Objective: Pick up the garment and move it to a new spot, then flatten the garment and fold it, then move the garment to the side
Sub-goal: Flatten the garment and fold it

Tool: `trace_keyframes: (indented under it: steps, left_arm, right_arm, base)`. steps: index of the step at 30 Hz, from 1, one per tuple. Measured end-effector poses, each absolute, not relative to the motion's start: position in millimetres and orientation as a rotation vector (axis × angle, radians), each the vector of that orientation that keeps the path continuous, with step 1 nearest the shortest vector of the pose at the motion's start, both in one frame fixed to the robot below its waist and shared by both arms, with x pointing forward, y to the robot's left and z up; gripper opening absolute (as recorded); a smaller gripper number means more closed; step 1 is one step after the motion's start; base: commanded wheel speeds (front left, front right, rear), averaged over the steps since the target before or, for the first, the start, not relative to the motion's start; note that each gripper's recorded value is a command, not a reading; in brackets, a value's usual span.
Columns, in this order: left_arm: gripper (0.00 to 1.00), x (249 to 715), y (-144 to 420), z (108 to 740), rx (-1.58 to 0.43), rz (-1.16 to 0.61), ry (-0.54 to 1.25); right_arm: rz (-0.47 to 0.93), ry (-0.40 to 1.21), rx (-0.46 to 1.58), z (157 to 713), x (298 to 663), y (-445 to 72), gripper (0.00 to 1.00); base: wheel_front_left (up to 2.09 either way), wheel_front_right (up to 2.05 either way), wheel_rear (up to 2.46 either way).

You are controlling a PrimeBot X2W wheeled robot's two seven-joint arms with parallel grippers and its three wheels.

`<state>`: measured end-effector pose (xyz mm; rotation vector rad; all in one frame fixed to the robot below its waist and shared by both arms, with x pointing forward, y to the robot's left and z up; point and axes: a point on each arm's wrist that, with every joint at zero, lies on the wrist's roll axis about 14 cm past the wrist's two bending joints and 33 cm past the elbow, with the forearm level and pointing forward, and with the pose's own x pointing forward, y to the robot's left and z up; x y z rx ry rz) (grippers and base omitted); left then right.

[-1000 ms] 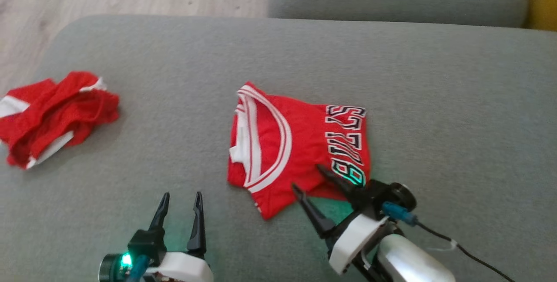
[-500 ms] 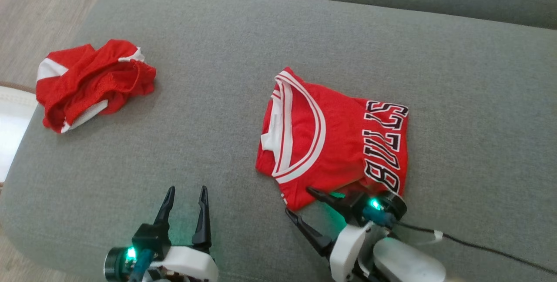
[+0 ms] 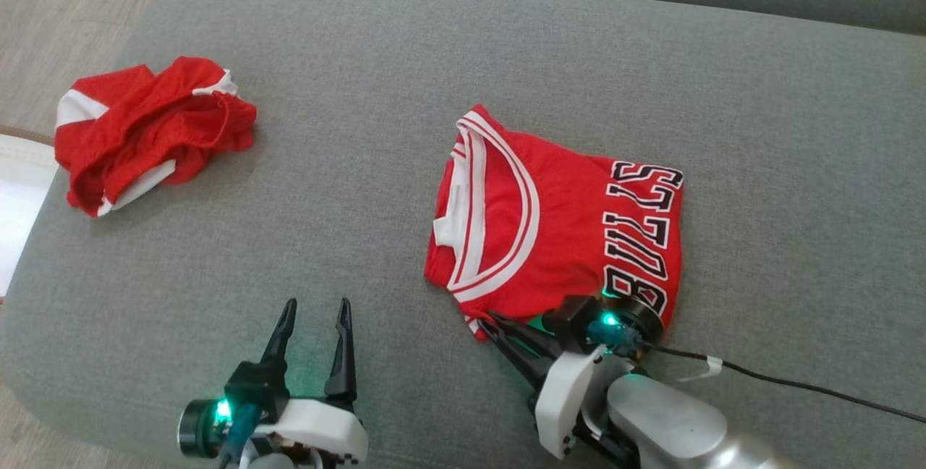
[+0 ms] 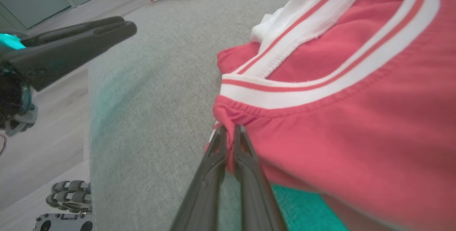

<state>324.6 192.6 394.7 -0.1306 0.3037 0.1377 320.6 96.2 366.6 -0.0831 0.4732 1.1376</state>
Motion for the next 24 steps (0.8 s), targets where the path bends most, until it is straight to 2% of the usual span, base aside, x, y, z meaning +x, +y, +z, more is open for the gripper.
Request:
trace_keyframes:
  steps: [11, 13, 18, 24]
  left_arm:
    - [1.0, 330, 191, 402, -0.115, 0.117, 0.279]
    - [1.0, 331, 190, 403, -0.113, 0.114, 0.277]
    - [1.0, 335, 186, 403, -0.1, 0.094, 0.276]
    - [1.0, 351, 178, 408, -0.079, 0.057, 0.255]
  right_arm:
    - [1.197, 0.366, 0.022, 415, 332, 138, 0.0]
    - [1.192, 0.37, 0.039, 417, 333, 140, 1.0]
    - [1.144, 0.344, 0.135, 437, 344, 139, 1.0]
    - [0.921, 0.195, 0.175, 473, 404, 96, 1.0]
  base:
    - [0.0, 0.0, 0.0]
    - [0.0, 0.0, 0.0]
    - [0.0, 0.0, 0.0]
    - [0.0, 0.0, 0.0]
